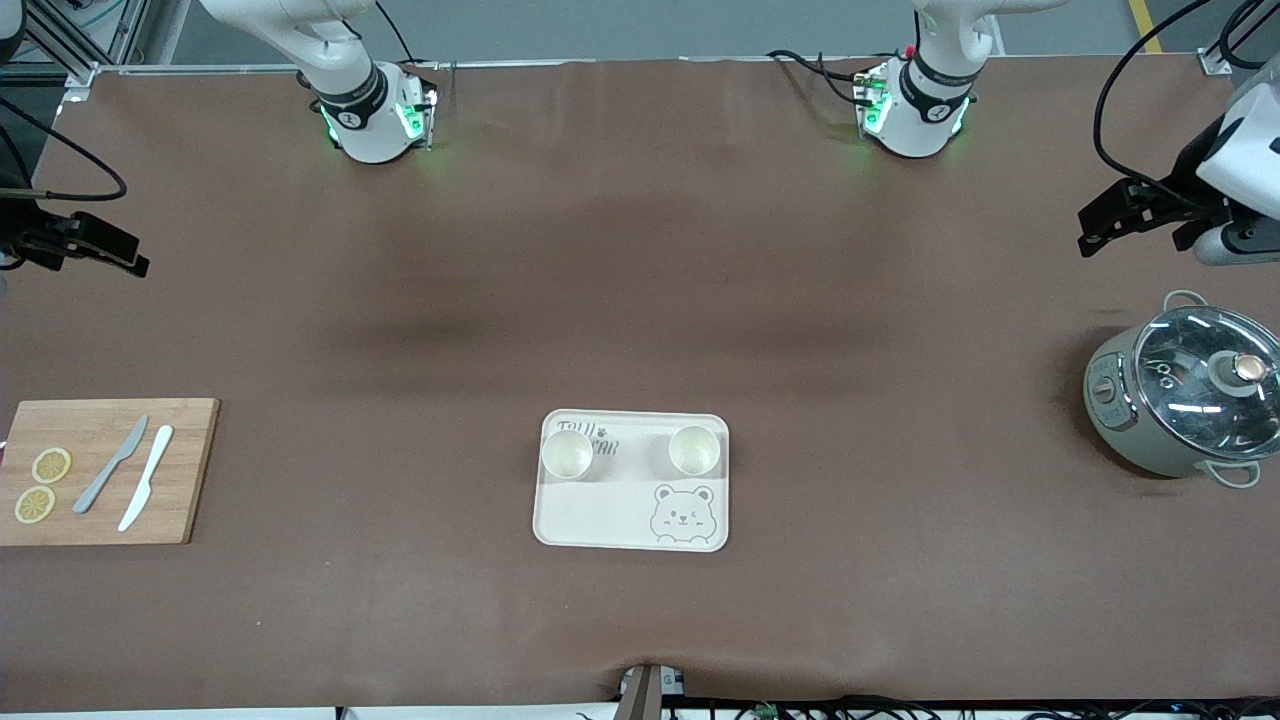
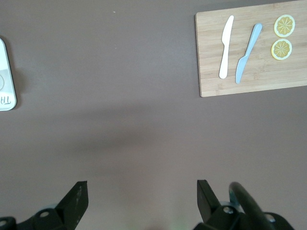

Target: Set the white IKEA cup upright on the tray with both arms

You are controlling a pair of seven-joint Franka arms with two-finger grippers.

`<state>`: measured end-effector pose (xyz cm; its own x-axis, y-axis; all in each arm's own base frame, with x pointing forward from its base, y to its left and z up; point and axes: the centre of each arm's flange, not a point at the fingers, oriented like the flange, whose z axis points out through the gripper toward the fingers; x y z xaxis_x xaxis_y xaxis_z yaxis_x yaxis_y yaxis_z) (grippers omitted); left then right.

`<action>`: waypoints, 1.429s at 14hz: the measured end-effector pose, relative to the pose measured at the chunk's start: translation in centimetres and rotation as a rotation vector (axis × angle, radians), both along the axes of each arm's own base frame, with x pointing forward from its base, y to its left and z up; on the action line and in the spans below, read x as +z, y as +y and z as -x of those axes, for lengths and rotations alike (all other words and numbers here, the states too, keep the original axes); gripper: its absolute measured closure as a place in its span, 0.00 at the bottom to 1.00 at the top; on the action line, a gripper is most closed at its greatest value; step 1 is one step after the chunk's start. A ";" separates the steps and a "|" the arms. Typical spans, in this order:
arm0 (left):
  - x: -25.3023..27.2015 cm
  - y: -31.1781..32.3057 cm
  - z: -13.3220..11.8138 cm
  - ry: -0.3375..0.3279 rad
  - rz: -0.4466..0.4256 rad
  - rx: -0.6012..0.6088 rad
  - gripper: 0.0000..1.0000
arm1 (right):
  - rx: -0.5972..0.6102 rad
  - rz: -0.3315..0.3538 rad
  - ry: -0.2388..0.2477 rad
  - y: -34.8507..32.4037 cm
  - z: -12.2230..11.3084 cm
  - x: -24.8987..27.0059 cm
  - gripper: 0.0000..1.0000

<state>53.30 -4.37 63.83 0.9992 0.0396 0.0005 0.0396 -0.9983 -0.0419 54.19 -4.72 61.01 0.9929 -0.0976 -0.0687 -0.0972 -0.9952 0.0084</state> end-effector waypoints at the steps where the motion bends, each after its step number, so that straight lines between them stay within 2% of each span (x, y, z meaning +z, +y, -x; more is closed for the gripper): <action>1: 0.0 0.1 0.0 0.003 0.000 0.003 0.00 | -0.002 0.000 -0.001 -0.1 0.0 0.0 0.00; 20: 1.8 1.7 0.3 0.015 0.012 0.034 0.00 | -0.037 0.009 0.008 -0.9 -0.1 -0.1 0.00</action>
